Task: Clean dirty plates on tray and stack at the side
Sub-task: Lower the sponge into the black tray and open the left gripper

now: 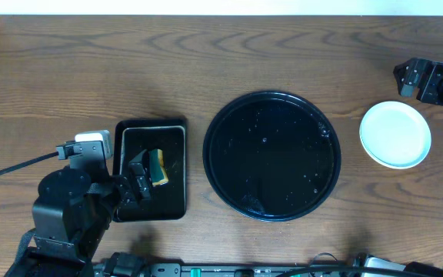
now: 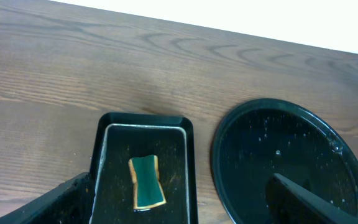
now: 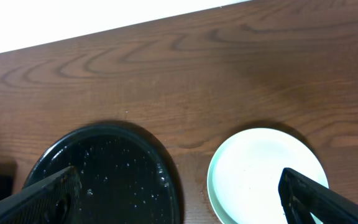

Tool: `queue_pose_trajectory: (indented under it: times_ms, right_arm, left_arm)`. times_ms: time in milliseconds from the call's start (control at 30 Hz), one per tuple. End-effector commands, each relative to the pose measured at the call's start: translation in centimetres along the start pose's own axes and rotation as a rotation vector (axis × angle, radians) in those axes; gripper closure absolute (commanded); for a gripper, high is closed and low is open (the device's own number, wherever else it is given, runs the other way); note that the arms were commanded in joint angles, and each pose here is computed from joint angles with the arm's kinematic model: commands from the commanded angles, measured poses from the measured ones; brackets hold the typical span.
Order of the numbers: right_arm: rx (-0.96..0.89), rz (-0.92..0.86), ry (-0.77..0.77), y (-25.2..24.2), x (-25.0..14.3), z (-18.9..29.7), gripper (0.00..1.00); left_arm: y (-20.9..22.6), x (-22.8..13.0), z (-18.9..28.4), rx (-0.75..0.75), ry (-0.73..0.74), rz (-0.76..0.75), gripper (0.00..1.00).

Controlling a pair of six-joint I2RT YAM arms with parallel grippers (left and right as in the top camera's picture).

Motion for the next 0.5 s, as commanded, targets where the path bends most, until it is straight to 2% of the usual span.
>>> queue_pose_trajectory:
  times_ms: [0,100,133,333,467]
  right_arm:
    - [0.008,0.027,-0.017,0.5,0.5,0.4,0.01]
    - [0.008,0.027,-0.017,0.5,0.5,0.4,0.01]
    - [0.008,0.027,-0.017,0.5,0.5,0.4,0.01]
    - [0.008,0.027,-0.017,0.5,0.5,0.4,0.01]
    - [0.008,0.027,-0.017,0.5,0.5,0.4,0.01]
  left_arm:
    - [-0.1,0.4,0.5,0.000,-0.016,-0.014,0.12]
    - [1.0,0.2,0.6,0.067,-0.012,-0.016,0.12]
    - [1.4,0.0,0.6,0.092,-0.005,-0.018,0.06]
    - [2.1,-2.0,0.7,0.121,0.082,-0.026,0.06]
    - [2.1,-1.2,0.7,0.126,0.048,-0.025,0.06]
Point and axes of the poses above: each gripper's point midway between its finger pads, its own z axis back along the fingers, its own y axis along the line the jaws close on, x = y × z, the point moved 2 cm from there along z, back along the fingers, and after that the axes turned 5 degrees about z, right-handed, at the moved point
